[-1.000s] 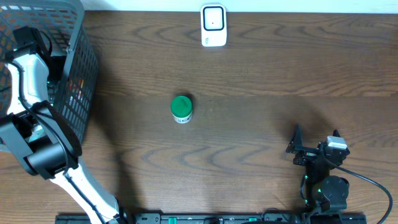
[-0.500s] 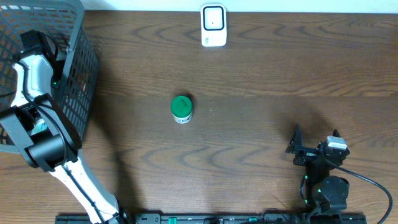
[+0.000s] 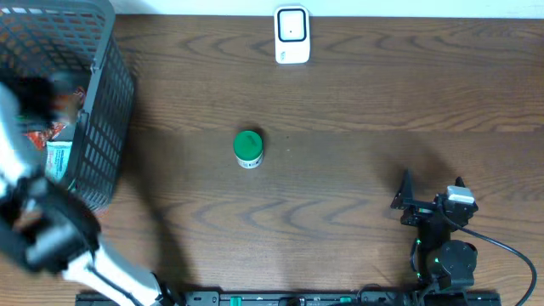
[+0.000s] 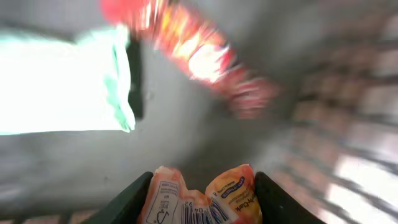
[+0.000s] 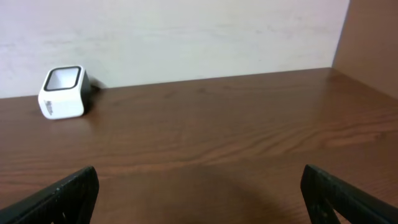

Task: Scan the item barcode
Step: 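Reach the left gripper into the basket and grasp the orange box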

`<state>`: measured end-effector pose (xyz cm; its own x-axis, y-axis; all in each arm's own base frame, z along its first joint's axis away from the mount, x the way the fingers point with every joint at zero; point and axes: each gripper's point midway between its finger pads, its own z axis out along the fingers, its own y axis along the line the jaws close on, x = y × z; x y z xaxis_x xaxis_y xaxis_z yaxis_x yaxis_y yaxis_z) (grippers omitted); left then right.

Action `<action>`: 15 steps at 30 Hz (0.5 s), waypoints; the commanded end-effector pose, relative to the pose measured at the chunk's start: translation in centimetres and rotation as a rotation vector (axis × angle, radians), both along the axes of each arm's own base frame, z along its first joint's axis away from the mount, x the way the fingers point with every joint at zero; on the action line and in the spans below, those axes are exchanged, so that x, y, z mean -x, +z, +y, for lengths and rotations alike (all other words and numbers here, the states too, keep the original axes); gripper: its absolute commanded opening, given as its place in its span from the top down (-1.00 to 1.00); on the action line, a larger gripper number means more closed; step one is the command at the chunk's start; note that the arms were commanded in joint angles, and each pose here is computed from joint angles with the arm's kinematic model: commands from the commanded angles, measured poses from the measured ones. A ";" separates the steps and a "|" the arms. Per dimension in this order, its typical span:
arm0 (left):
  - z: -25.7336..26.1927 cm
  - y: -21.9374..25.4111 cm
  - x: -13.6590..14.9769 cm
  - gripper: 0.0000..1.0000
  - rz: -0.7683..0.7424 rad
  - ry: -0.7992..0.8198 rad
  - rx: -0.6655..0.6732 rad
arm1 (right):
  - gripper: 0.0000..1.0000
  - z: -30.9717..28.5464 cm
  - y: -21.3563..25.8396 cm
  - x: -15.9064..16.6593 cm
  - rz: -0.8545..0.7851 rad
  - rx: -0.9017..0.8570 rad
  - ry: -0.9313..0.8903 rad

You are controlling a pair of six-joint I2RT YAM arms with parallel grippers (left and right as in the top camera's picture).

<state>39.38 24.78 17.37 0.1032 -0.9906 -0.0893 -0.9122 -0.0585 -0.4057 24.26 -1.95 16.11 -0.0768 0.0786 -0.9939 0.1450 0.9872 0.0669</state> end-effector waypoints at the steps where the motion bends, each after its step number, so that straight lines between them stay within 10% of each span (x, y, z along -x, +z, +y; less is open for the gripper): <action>1: 0.2 11.6 3.4 0.03 -0.192 0.006 -0.176 | -0.99 -0.1 -0.1 0.0 0.000 0.015 -0.003; 15: -22.6 23.2 5.3 0.03 -0.520 -0.532 -0.130 | -0.98 -0.1 -0.1 0.0 0.000 0.015 -0.004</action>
<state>32.57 7.11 42.20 -0.1499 -0.9375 -0.3140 -0.5229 0.3448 -0.7796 24.26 -1.95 16.12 -0.0764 0.0786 -0.9940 0.1454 0.9871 0.0669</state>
